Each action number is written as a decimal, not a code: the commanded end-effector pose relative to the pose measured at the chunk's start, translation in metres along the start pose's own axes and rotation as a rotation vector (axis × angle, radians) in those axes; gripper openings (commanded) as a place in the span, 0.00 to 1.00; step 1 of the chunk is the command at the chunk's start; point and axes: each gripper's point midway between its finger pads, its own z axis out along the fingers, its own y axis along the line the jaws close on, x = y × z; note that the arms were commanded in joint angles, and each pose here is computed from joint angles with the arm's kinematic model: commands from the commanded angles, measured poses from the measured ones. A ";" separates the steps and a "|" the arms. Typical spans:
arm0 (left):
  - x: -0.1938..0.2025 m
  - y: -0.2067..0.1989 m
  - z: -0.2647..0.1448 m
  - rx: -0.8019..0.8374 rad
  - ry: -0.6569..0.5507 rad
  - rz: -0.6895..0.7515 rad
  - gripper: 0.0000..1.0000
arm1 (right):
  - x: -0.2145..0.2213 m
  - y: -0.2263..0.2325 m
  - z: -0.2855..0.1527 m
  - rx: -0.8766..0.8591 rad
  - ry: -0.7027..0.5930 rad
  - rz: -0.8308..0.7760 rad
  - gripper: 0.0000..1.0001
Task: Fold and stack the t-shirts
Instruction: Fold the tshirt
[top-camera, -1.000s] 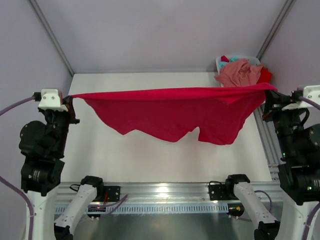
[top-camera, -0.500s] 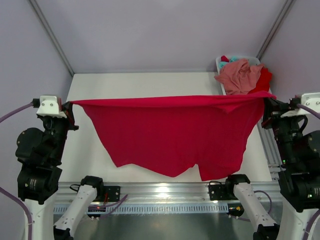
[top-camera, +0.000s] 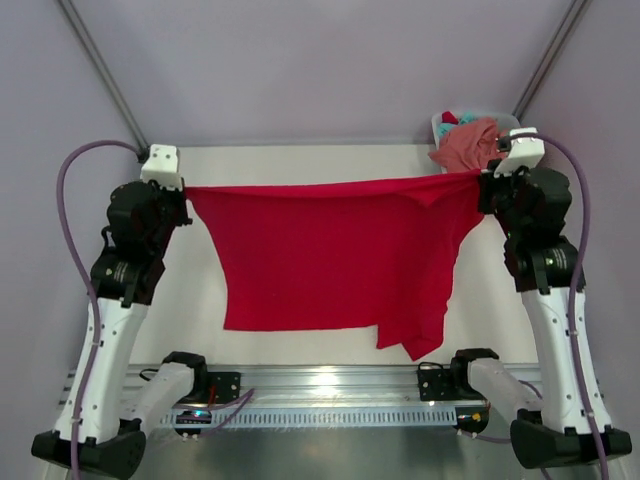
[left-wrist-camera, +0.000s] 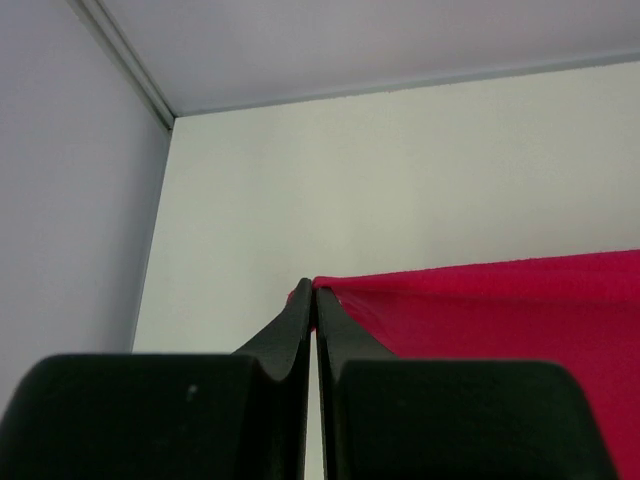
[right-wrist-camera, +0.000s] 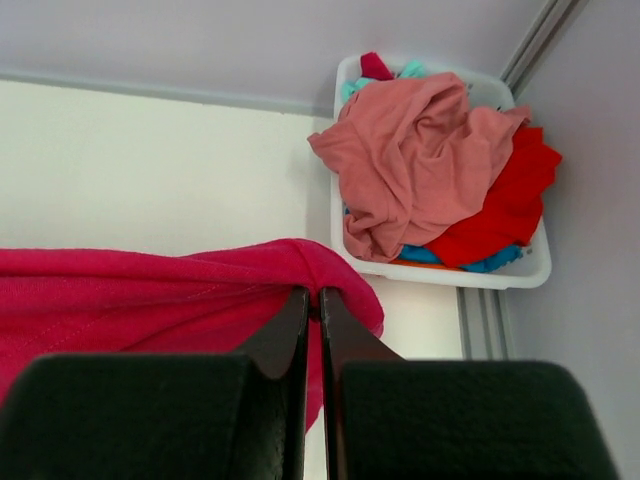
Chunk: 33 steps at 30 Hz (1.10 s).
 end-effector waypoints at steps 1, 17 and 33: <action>-0.017 0.010 0.025 -0.062 -0.058 -0.003 0.00 | -0.008 -0.011 0.033 0.055 -0.047 -0.017 0.03; 0.080 -0.050 0.208 0.069 0.196 0.028 0.00 | 0.106 0.027 0.225 -0.121 0.252 -0.033 0.03; 0.161 -0.061 0.262 0.134 0.441 0.145 0.00 | 0.174 0.057 0.233 -0.304 0.454 -0.060 0.03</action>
